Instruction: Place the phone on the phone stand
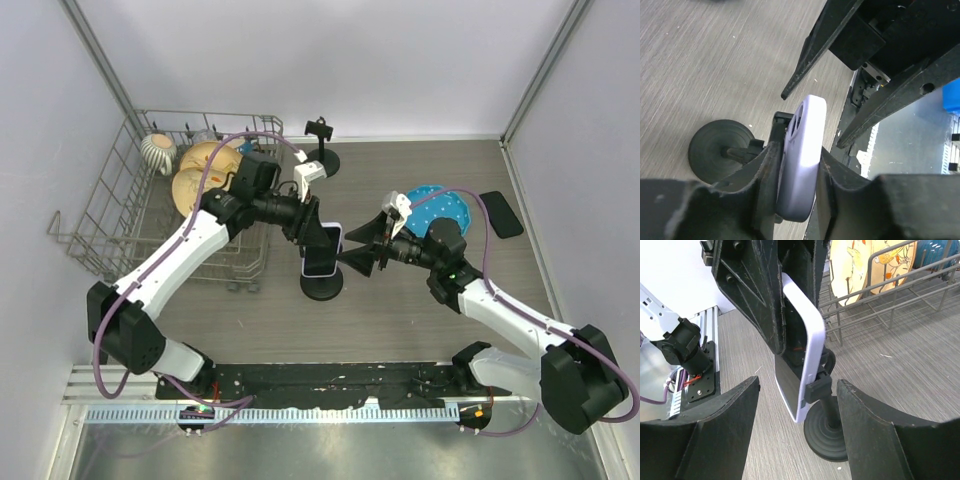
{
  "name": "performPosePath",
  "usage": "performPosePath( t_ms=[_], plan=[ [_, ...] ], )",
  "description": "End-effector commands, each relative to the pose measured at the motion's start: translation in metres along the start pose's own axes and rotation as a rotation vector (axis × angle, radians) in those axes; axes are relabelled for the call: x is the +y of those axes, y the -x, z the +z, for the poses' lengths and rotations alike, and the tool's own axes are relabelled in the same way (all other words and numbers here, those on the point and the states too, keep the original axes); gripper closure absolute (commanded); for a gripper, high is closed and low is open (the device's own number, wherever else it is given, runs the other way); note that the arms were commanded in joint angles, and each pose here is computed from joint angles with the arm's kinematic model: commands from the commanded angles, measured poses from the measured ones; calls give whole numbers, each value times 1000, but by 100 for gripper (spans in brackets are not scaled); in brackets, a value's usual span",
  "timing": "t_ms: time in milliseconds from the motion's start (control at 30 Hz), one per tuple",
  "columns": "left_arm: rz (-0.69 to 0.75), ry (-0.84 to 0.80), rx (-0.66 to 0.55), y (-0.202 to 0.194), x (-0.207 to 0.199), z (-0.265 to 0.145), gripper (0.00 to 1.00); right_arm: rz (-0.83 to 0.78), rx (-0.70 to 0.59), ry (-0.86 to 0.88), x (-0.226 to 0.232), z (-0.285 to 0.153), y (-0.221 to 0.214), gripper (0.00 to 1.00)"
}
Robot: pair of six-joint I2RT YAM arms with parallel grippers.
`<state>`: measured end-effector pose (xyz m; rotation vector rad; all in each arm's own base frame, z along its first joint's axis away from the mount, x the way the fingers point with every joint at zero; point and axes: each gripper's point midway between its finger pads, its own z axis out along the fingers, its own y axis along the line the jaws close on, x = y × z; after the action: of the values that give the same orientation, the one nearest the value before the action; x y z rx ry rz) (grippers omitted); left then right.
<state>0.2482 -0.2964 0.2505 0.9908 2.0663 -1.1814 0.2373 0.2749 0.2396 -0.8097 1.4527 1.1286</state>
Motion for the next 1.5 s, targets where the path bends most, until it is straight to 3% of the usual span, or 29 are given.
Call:
performPosePath(
  t_ms=[0, 100, 133, 167, 333, 667, 833, 1100, 1300, 1467],
  plan=[
    [48, -61, -36, 7, -20, -10, 69, -53, -62, 0, 4, -2, 20, 32],
    [68, -27, -109, 10, -19, -11, 98, -52, -60, -5, 2, -1, 19, 32],
    [71, -19, -131, 11, -18, -11, 100, -51, -61, -6, 2, -2, 20, 32],
    [118, -19, -200, 23, -19, -13, 100, -50, -61, -9, 2, -2, 20, 32],
    [157, 10, -327, 19, -15, -12, 100, -50, -64, -21, 0, -2, 19, 32],
    [156, 42, -360, 32, -25, -26, 100, -56, -83, -88, -10, -5, 22, 32],
    [68, 55, -363, 47, -46, -48, 100, -32, -148, -398, -58, -25, 32, 32],
    [-16, 189, -488, 89, -78, -113, 100, -4, -304, -680, -87, -75, 52, 32],
    [-90, 288, -525, 98, -102, -161, 100, 9, -319, -705, -90, -80, 53, 32],
    [-73, 526, -692, 108, -110, -238, 100, 16, -330, -703, -88, -81, 55, 32]
  ],
)
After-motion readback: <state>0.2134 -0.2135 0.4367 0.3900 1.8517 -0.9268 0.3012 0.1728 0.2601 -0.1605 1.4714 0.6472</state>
